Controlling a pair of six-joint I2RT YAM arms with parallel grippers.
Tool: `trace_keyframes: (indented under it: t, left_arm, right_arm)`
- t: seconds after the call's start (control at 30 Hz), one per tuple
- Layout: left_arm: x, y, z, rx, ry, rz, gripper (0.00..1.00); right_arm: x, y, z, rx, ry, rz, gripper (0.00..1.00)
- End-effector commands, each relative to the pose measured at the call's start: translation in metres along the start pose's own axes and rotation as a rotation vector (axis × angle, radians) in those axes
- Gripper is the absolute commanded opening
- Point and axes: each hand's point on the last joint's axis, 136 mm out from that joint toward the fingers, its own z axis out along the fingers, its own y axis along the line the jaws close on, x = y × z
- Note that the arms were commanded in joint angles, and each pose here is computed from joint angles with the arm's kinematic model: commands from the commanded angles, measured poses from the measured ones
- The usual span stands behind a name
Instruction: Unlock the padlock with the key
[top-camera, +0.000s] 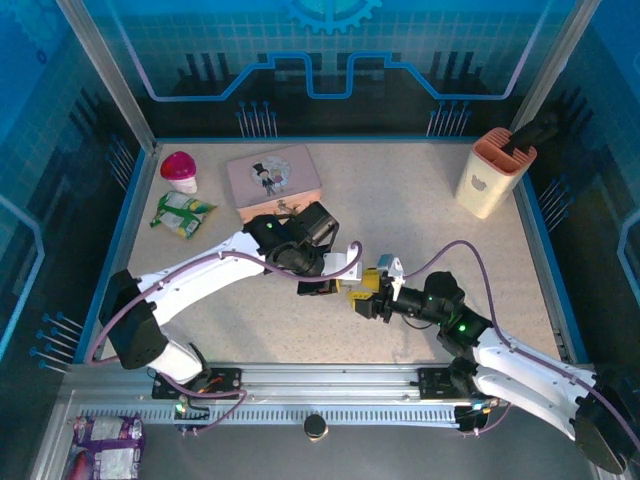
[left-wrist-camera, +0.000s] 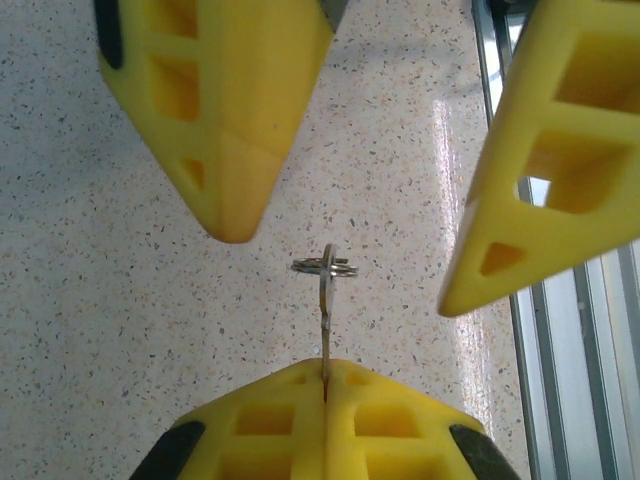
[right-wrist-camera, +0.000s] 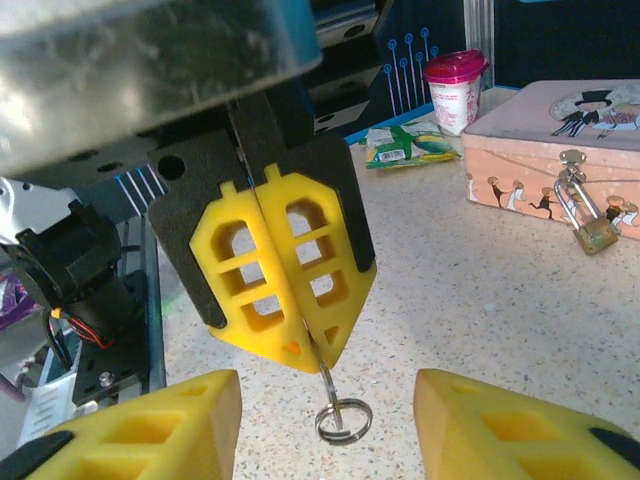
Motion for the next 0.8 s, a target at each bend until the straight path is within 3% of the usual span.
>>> trace_keyframes:
  t: [0.0,0.33,0.77]
  left_arm:
    - [0.0000,-0.0133,-0.0075,0.031,-0.012,0.032,0.00]
    - [0.0001,-0.0146,-0.0064,0.035,-0.009,0.036,0.00]
    - [0.0001,-0.0184,-0.0042,0.050,-0.007,0.037,0.00]
  right_arm:
    - [-0.0067,0.0040,-0.0007,-0.027,-0.026,-0.032,0.44]
    - [-0.0056,0.0036,-0.0002,-0.024,-0.016,-0.034,0.24]
    - [-0.0033,0.0016,0.0036,-0.015,-0.009,-0.026,0.25]
